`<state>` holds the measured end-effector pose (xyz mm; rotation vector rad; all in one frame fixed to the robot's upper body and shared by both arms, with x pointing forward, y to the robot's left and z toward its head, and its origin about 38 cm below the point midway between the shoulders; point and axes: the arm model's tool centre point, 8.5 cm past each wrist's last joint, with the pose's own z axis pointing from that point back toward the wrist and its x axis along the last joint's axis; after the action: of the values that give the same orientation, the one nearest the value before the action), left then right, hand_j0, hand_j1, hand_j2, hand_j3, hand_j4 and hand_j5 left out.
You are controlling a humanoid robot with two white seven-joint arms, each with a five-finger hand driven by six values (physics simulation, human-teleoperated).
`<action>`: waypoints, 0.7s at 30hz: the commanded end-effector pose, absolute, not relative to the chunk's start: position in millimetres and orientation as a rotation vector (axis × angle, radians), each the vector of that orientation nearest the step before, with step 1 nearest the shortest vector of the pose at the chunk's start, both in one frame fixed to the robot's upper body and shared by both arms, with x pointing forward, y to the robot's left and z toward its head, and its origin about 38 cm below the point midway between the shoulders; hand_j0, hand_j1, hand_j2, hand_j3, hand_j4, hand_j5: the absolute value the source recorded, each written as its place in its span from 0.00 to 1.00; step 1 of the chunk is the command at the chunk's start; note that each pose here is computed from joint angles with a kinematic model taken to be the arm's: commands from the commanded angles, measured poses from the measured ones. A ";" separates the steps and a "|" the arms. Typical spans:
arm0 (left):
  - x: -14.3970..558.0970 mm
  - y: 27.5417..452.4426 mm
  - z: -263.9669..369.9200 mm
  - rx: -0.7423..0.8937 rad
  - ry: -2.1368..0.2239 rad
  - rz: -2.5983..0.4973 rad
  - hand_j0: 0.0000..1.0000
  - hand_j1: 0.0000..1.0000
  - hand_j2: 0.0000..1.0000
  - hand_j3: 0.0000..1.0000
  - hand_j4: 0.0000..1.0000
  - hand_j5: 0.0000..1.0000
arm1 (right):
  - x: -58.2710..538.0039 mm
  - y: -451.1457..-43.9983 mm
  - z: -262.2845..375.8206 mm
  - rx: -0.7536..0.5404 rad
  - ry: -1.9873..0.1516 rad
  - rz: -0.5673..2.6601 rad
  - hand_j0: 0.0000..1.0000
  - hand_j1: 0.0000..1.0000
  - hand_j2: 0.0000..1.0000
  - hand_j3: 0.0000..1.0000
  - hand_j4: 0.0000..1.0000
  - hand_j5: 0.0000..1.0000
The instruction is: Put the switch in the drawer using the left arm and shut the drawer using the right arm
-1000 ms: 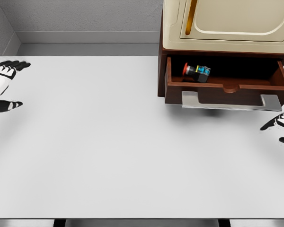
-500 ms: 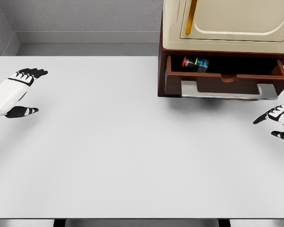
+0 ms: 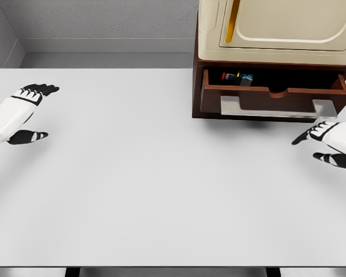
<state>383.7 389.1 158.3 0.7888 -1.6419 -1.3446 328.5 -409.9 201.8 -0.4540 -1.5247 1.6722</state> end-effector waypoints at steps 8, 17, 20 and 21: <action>383.7 388.4 158.8 0.786 -1.650 -1.334 1.00 1.00 1.00 1.00 1.00 1.00 | 352.8 -408.7 192.1 -0.441 -1.544 1.608 0.67 0.67 0.67 0.67 0.67 0.67; 383.7 388.4 158.9 0.785 -1.651 -1.333 1.00 1.00 1.00 1.00 1.00 1.00 | 379.0 -390.9 190.6 -0.405 -1.571 1.609 0.68 0.68 0.68 0.68 0.68 0.68; 383.7 388.4 158.9 0.785 -1.651 -1.333 1.00 1.00 1.00 1.00 1.00 1.00 | 381.0 -391.0 193.3 -0.411 -1.578 1.606 0.68 0.68 0.68 0.68 0.68 0.68; 383.8 387.6 158.5 0.784 -1.654 -1.329 1.00 1.00 1.00 1.00 1.00 1.00 | 381.4 -391.3 193.6 -0.412 -1.578 1.605 0.68 0.68 0.68 0.68 0.68 0.68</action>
<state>383.7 387.8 158.1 0.7869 -1.6472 -1.3383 382.0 -390.8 197.6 -0.4308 -1.5774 1.6254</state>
